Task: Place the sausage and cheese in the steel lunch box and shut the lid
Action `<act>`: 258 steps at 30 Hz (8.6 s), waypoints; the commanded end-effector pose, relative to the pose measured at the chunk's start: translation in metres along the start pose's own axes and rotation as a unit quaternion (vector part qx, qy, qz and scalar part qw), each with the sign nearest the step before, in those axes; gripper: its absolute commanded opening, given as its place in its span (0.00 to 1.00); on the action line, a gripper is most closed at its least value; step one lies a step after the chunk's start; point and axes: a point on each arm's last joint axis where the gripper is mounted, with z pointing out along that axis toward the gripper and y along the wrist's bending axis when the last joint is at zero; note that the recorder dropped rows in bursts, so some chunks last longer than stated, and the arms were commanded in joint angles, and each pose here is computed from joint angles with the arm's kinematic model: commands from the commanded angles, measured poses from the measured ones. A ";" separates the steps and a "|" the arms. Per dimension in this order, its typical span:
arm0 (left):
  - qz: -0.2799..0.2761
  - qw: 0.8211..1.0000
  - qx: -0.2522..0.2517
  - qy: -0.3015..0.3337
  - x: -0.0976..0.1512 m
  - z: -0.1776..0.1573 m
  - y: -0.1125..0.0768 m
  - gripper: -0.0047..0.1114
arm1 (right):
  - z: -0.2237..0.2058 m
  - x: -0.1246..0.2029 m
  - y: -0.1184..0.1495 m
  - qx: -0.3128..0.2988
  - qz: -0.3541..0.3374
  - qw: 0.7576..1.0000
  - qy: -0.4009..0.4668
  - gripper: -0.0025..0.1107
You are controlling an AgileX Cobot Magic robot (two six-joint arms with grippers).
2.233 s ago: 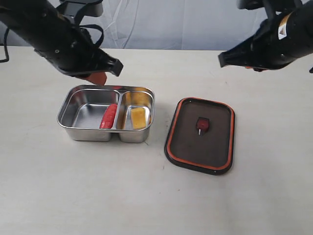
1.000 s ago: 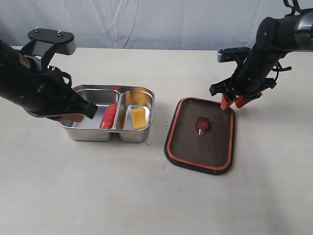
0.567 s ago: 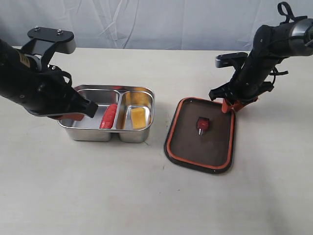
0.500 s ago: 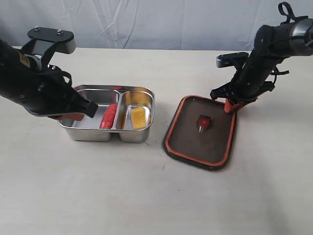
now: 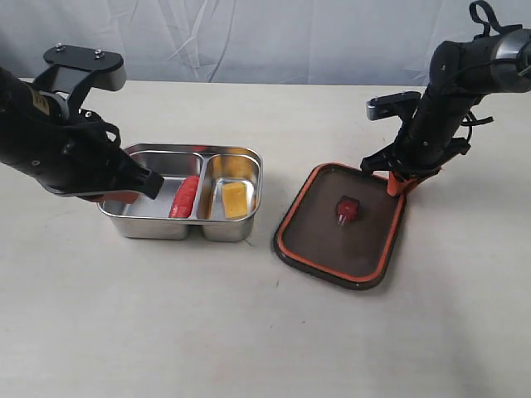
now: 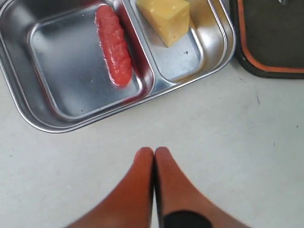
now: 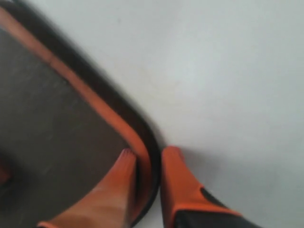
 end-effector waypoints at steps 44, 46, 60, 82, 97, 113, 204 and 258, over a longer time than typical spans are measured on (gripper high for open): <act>-0.234 0.864 0.431 -0.116 -0.034 0.014 0.065 0.45 | -0.143 0.000 0.031 -0.174 -0.008 0.964 -0.201 0.01; -0.240 0.861 0.434 -0.112 -0.035 0.019 0.066 0.45 | -0.142 -0.001 0.038 -0.175 -0.018 0.964 -0.200 0.01; -0.236 0.859 0.438 -0.118 -0.036 0.025 0.066 0.45 | -0.139 -0.007 0.055 -0.174 -0.031 0.962 -0.211 0.01; -0.181 0.868 0.460 -0.057 -0.035 0.038 0.009 0.37 | -0.138 -0.009 0.073 -0.178 -0.050 0.960 -0.211 0.01; -0.153 0.915 0.370 -0.049 -0.030 0.052 0.020 0.04 | -0.138 -0.009 0.073 -0.182 -0.048 0.959 -0.211 0.03; -0.108 0.927 0.352 -0.066 -0.040 0.045 0.022 0.04 | -0.150 -0.011 0.070 -0.154 -0.049 0.956 -0.246 0.48; 0.539 0.798 -0.194 -0.185 -0.102 -0.005 0.037 0.04 | -0.123 -0.037 0.060 -0.613 0.344 0.706 -0.088 0.48; 0.521 0.821 -0.125 -0.197 -0.091 -0.021 0.007 0.61 | -0.111 -0.045 0.066 -0.549 0.342 0.748 -0.150 0.02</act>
